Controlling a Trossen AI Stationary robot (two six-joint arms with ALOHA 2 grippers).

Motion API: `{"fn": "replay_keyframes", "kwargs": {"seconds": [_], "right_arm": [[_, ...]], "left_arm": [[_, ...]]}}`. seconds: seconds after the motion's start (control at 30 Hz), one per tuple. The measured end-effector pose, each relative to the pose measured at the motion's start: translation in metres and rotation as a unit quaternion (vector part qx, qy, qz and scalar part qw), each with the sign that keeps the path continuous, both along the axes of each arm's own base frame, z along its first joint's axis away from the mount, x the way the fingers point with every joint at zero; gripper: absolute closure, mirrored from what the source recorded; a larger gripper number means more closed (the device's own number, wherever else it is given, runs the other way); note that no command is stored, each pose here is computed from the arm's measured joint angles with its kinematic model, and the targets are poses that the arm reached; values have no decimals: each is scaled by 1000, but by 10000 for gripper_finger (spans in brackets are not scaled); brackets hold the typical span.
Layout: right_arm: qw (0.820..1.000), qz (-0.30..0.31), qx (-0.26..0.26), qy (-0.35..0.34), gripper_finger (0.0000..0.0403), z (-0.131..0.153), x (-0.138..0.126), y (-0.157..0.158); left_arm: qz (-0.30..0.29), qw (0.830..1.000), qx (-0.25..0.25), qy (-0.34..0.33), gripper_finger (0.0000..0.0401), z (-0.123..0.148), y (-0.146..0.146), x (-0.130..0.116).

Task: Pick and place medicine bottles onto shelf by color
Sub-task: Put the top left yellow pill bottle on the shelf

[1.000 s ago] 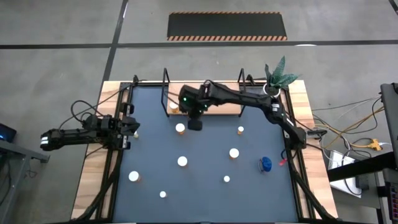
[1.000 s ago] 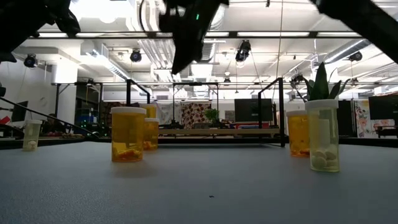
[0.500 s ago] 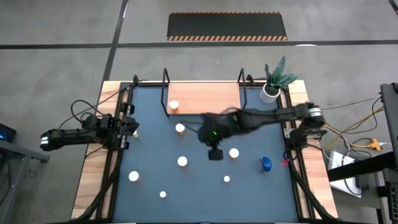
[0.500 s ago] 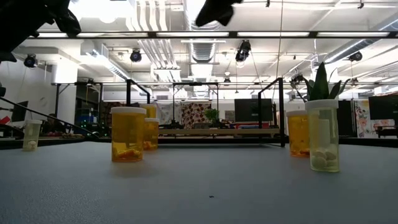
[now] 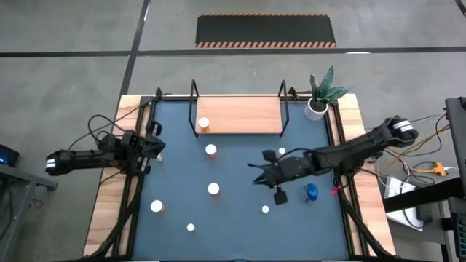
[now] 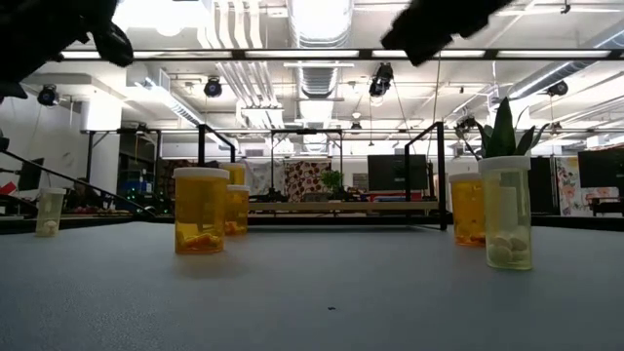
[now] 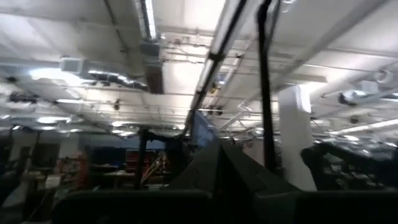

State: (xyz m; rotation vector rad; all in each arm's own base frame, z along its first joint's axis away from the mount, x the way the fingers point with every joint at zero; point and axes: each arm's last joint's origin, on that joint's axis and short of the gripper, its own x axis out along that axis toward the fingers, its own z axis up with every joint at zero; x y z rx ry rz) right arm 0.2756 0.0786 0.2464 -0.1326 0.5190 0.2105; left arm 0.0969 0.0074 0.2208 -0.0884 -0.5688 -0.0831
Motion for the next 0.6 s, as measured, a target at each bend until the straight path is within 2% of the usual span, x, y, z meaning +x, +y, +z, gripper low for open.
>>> {"fn": "replay_keyframes", "kwargs": {"seconds": [0.17,0.47,0.6], "right_arm": [[999,2,5,-37,390,-16,-27,-8],[997,5,9,-75,390,-22,-59,-17],[997,10,2,-80,390,-25,-68,-20]], "left_arm": [[84,992,-97,-3,401,1,8,4],[41,979,-198,38,401,23,11,27],[36,965,-238,101,401,36,13,40]]}}
